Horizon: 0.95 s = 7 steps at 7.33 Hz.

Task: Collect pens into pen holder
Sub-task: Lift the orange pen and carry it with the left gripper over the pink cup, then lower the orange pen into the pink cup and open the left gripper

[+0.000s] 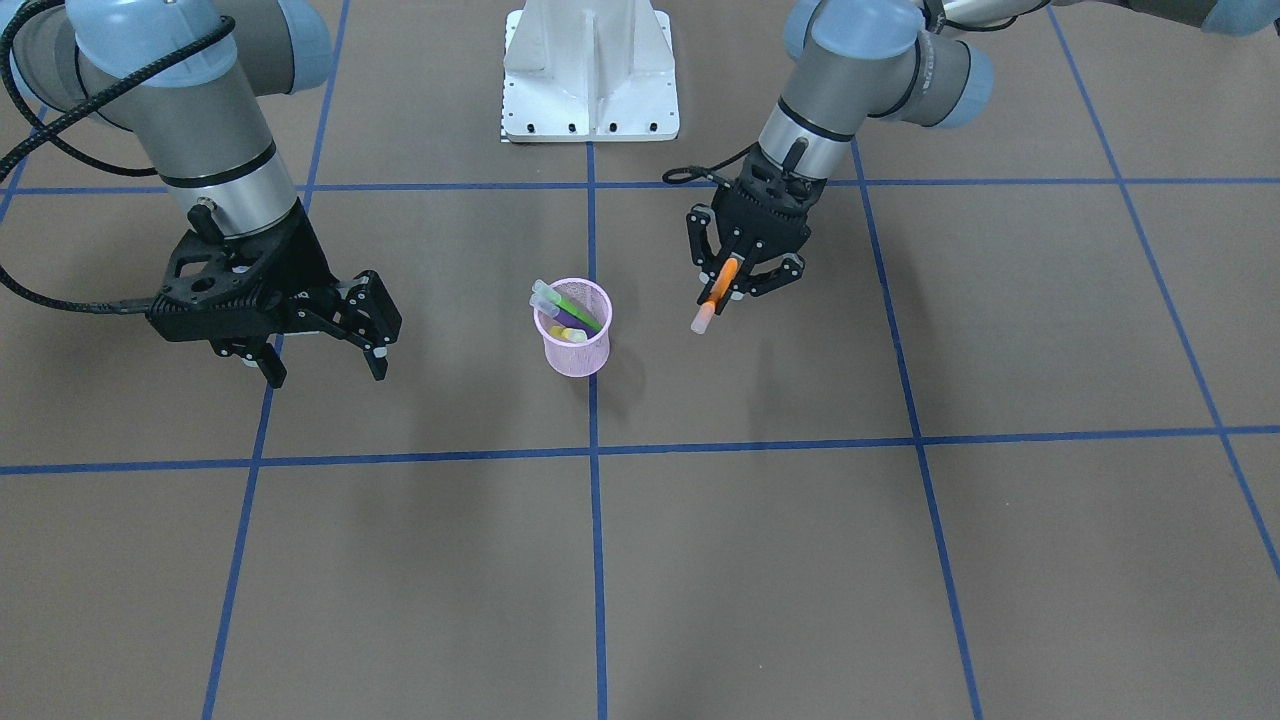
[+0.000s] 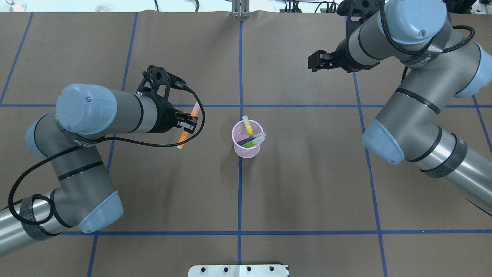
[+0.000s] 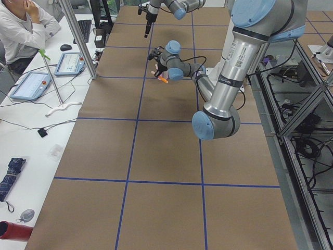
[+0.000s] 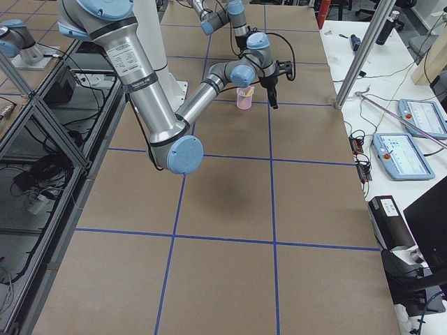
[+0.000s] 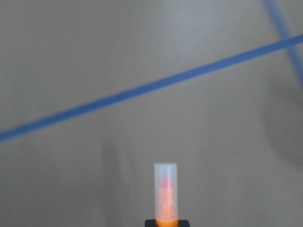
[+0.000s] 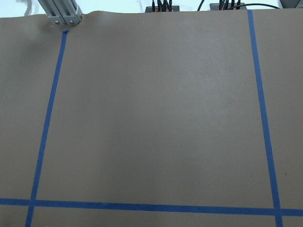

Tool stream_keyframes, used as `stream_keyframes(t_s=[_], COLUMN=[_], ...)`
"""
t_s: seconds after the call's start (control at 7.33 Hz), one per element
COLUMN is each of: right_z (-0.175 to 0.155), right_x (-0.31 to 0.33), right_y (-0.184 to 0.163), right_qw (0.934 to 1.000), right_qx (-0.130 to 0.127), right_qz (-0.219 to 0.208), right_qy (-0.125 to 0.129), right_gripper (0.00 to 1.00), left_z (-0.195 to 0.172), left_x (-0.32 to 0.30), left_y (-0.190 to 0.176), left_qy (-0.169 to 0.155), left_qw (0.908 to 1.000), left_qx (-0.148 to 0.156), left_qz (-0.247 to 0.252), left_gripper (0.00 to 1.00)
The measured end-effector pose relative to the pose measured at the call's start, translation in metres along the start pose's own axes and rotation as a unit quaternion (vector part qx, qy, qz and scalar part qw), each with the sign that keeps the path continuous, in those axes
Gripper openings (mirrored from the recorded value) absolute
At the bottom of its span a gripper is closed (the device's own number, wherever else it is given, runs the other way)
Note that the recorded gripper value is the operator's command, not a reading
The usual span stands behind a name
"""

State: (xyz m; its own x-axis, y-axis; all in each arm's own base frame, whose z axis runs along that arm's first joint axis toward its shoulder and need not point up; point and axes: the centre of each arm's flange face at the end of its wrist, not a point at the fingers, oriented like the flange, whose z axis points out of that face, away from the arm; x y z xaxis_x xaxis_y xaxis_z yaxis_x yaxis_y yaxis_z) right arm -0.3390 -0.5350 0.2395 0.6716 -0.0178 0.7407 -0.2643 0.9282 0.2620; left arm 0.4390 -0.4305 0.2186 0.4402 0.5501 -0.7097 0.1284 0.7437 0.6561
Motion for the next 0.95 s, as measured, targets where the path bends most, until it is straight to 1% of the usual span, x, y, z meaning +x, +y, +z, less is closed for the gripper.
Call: stream_keyframes(t_s=[0.14, 0.27, 0.41, 0.55, 0.68, 0.82, 0.95], right_z=[0.001, 0.001, 0.002, 0.002, 0.002, 0.002, 0.003], right_x=[0.000, -0.001, -0.002, -0.002, -0.002, -0.002, -0.002], right_y=[0.000, 0.001, 0.002, 0.002, 0.002, 0.002, 0.002], right_qw=[1.0000, 1.0000, 1.0000, 1.0000, 1.0000, 1.0000, 1.0000], right_qx=[0.001, 0.002, 0.002, 0.002, 0.002, 0.002, 0.002], right_qz=[0.000, -0.001, -0.002, -0.002, -0.003, -0.003, -0.003], right_qy=[0.001, 0.002, 0.002, 0.002, 0.002, 0.003, 0.003], right_gripper=[0.99, 0.99, 0.99, 0.99, 0.99, 0.99, 0.99], left_z=[-0.008, -0.003, 0.011, 0.031, 0.048, 0.060, 0.068], left_x=[0.007, 0.010, 0.019, 0.030, 0.043, 0.050, 0.051], left_y=[-0.006, -0.004, 0.003, 0.010, 0.016, 0.021, 0.025], left_qy=[0.045, 0.078, 0.107, 0.128, 0.136, 0.134, 0.129], left_qw=[0.9969, 0.9883, 0.9763, 0.9639, 0.9545, 0.9492, 0.9472], left_qx=[0.063, 0.130, 0.187, 0.233, 0.264, 0.283, 0.290], left_qz=[0.010, 0.018, 0.020, 0.018, 0.024, 0.034, 0.040], left_gripper=[0.00, 0.00, 0.00, 0.00, 0.00, 0.00, 0.04])
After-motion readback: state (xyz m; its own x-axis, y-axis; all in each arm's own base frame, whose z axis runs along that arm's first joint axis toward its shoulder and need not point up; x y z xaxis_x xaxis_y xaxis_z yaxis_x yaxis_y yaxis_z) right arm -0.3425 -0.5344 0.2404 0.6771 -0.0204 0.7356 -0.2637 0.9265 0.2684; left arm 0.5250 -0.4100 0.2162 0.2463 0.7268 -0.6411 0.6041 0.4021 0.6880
